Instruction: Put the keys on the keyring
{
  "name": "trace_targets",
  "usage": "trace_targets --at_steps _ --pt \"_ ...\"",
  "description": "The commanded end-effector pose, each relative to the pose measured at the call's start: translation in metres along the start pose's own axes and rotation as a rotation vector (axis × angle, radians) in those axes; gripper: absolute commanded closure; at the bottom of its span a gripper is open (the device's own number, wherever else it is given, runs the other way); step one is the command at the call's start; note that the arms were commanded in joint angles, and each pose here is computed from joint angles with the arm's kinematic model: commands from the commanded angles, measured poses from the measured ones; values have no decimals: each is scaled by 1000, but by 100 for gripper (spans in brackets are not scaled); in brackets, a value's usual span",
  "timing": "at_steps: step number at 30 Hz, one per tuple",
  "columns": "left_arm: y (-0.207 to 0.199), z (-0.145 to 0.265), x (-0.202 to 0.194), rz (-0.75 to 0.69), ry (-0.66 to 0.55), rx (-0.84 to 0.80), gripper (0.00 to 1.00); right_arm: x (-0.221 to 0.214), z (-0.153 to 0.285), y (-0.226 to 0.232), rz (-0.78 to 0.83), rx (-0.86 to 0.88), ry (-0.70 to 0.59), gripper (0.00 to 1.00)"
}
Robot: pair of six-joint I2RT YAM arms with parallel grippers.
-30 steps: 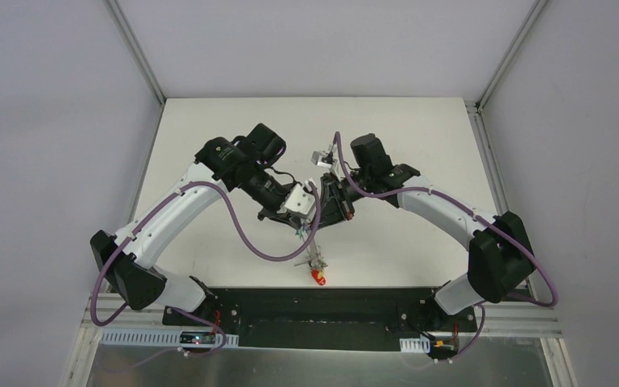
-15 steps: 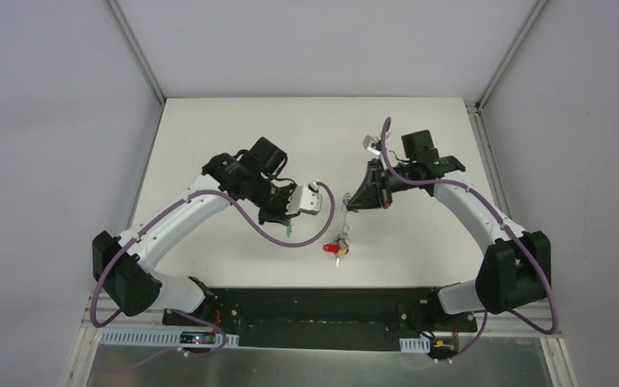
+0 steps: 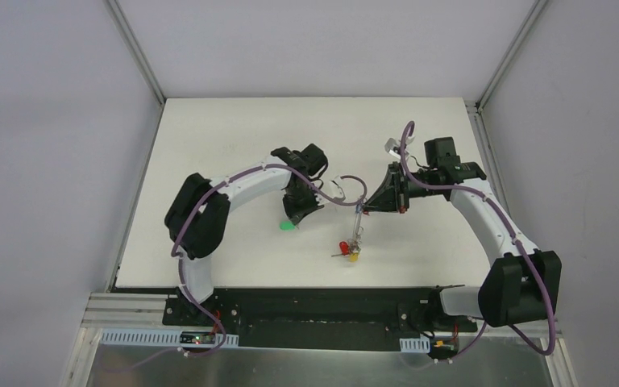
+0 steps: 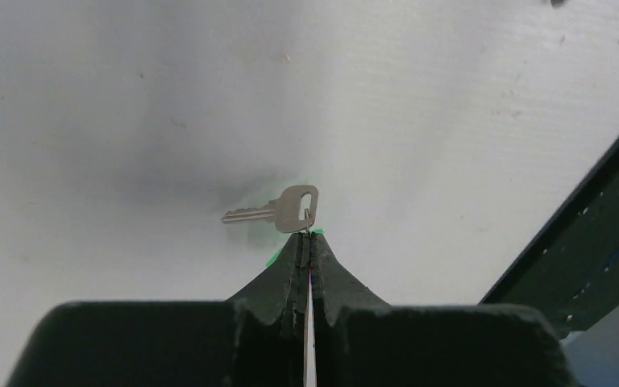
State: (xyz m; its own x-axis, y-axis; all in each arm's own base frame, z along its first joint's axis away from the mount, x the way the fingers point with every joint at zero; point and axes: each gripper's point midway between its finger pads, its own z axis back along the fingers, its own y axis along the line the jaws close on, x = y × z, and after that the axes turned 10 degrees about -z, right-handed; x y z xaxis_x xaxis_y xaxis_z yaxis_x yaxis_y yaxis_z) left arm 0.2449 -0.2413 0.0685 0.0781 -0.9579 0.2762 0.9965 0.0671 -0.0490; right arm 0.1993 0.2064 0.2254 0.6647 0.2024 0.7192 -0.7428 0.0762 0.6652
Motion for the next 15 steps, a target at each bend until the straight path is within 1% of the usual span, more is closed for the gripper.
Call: trace_targets --at_steps 1,6,15 --pt "4 -3 14 91 34 6 100 7 4 18 66 49 -36 100" --pt "4 -21 20 108 58 -26 100 8 5 18 63 55 -42 100" --pt "12 -33 17 127 97 -11 100 7 5 16 55 56 -45 100"
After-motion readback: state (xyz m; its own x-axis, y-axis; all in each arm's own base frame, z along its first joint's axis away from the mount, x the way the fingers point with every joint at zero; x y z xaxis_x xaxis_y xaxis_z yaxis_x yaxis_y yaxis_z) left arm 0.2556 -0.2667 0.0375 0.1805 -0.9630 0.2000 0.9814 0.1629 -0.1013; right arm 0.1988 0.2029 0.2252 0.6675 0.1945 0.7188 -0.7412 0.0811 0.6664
